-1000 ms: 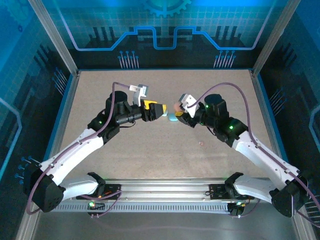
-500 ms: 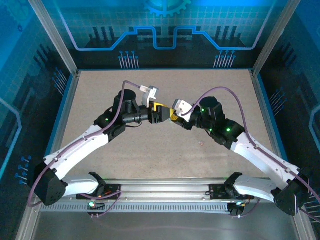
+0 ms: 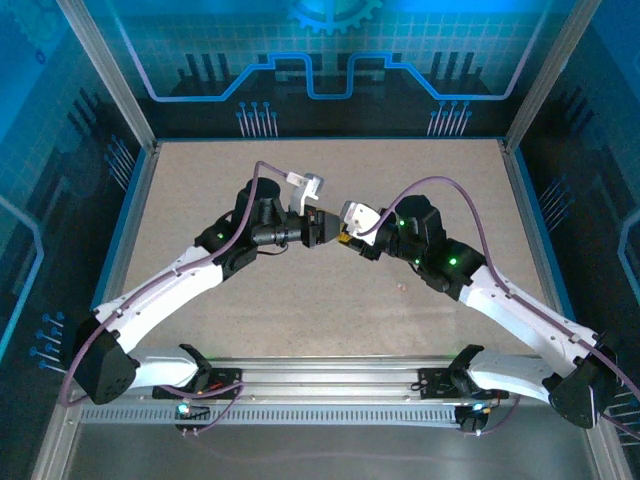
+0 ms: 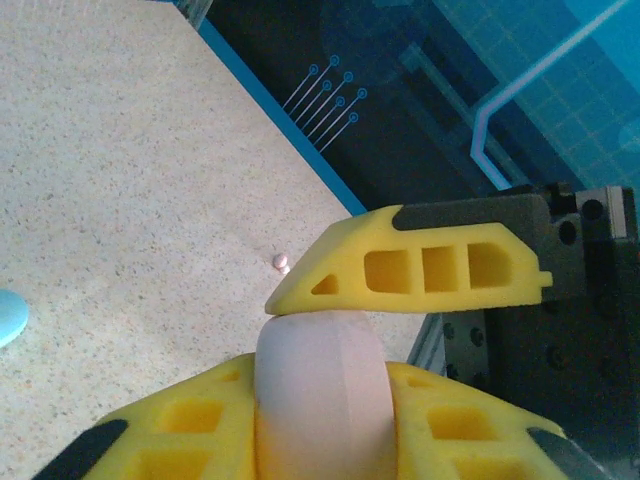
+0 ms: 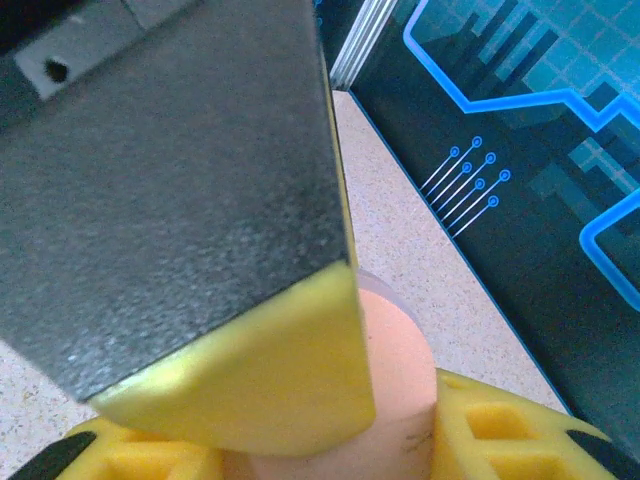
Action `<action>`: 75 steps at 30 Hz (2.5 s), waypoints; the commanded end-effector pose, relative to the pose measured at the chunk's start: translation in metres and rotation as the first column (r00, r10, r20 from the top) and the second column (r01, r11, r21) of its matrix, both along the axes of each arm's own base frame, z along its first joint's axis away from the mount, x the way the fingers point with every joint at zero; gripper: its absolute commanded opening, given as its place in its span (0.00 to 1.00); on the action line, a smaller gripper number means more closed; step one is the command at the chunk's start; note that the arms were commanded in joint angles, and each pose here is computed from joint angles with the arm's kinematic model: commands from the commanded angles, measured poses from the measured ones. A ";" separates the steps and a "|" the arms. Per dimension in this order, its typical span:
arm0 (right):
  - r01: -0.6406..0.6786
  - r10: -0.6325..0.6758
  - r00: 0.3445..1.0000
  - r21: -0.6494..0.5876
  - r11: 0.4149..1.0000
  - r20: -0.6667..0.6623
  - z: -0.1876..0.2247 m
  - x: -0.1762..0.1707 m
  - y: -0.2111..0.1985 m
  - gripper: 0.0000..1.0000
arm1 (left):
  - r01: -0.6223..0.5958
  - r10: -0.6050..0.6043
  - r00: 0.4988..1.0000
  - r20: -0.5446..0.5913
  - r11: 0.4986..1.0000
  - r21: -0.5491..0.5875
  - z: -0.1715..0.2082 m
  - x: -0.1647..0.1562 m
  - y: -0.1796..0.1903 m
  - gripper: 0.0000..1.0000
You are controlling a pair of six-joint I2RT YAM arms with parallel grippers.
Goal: Insert wireless bluetooth earbuds into charging case
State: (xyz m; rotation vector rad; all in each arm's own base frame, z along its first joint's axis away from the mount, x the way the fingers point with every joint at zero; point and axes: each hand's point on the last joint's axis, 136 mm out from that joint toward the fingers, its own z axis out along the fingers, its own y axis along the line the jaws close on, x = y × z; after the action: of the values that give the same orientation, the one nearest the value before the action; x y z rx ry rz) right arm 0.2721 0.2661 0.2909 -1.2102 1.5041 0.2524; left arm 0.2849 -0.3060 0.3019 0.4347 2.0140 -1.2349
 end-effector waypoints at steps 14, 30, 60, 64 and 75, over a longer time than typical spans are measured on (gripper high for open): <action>-0.124 0.044 0.972 0.342 0.932 0.232 0.059 -0.022 -0.035 0.61 | -0.028 -0.037 0.986 -0.161 0.923 -0.385 0.053 -0.016 0.001 0.14; -0.214 0.136 0.966 0.381 0.899 0.221 0.073 -0.022 -0.021 0.50 | -0.001 -0.079 0.979 -0.186 0.918 -0.396 0.054 -0.018 -0.004 0.14; -0.246 0.318 0.939 0.390 0.887 -0.131 0.040 -0.035 -0.011 0.34 | 0.078 -0.039 0.966 0.256 0.987 -0.142 0.052 -0.032 0.015 0.76; -0.290 0.391 0.902 0.413 0.863 -0.182 0.052 -0.041 -0.006 0.34 | 0.126 -0.095 0.833 0.545 0.992 -0.020 0.045 -0.045 0.022 0.78; -0.394 0.519 0.817 0.414 0.821 -0.251 0.054 -0.056 0.002 0.33 | 0.183 -0.179 0.675 0.716 0.980 0.072 0.038 -0.058 0.020 0.72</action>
State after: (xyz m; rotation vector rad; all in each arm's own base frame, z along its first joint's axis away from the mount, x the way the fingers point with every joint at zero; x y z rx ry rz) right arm 0.2262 0.2694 0.3364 -1.2269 1.3843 1.0223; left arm 0.2329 -0.2834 0.3268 0.9103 1.4142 -0.9916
